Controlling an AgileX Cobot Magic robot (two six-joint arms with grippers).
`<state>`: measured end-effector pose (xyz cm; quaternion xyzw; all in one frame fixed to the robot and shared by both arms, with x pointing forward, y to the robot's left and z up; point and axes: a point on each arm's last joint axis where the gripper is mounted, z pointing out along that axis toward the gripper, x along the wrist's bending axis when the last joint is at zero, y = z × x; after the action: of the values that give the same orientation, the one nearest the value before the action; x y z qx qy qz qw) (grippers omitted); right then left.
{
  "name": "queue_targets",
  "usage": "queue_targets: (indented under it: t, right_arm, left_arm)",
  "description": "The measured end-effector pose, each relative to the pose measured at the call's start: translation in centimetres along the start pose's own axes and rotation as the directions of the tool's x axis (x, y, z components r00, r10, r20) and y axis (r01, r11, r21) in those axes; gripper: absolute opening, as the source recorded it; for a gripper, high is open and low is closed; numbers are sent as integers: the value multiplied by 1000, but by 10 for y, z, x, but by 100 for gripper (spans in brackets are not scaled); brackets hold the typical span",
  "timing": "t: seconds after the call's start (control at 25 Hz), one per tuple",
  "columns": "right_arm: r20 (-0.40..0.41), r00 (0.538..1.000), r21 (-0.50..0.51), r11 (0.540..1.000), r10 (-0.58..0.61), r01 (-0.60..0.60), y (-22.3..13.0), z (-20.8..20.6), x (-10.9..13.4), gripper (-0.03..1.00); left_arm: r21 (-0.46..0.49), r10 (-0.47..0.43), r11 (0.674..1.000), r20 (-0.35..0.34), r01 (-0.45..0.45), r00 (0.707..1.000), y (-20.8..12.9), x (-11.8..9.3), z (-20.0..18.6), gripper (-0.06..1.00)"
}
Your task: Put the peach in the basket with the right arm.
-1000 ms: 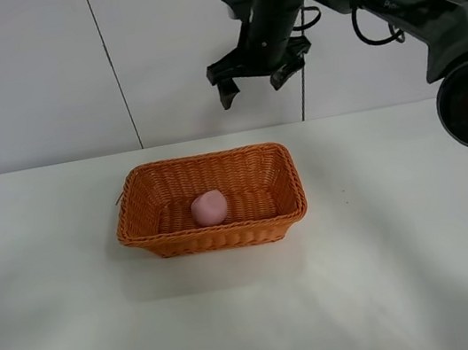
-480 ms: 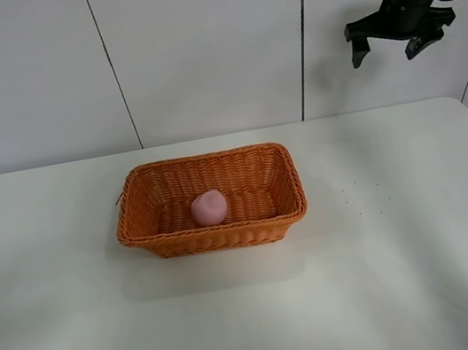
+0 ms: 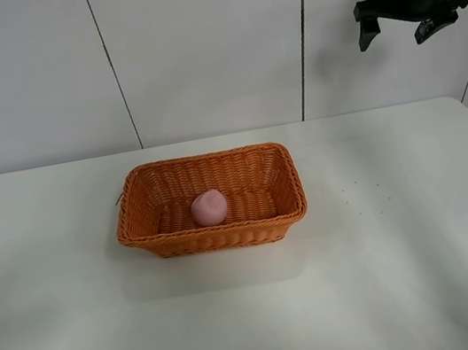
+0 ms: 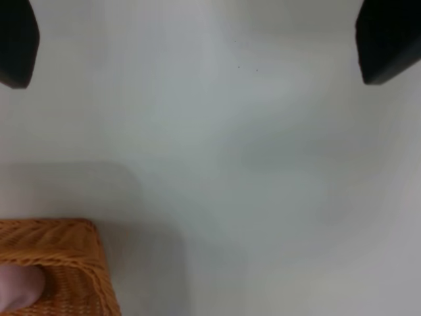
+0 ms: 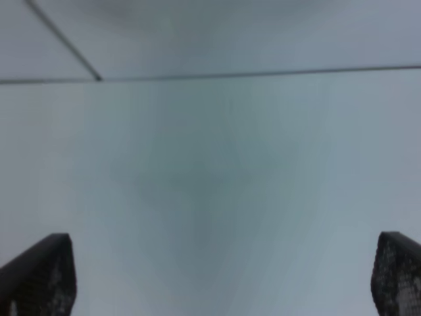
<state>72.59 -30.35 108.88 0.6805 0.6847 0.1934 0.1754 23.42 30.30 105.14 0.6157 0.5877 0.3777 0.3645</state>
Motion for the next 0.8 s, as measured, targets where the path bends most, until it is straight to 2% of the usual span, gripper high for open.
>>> queue_targets:
  t: [0.2,0.4,0.56,0.8]
  right_arm:
    - [-2,1000,47,999,-7,7,-21,-26,1,70]
    - [-6,1000,129,992,-3,4,-65,-57,3,70]
    - [-7,1000,197,980,0,1,-119,-88,5,70]
    - [-8,1000,275,962,3,-1,-224,-128,8,70]
  left_arm:
    - [0,0,1000,0,0,1000,0,0,0,99]
    - [0,0,1000,0,0,1000,0,0,0,99]
    - [0,0,1000,0,0,1000,0,0,0,99]
    - [0,0,1000,0,0,1000,0,0,0,99]
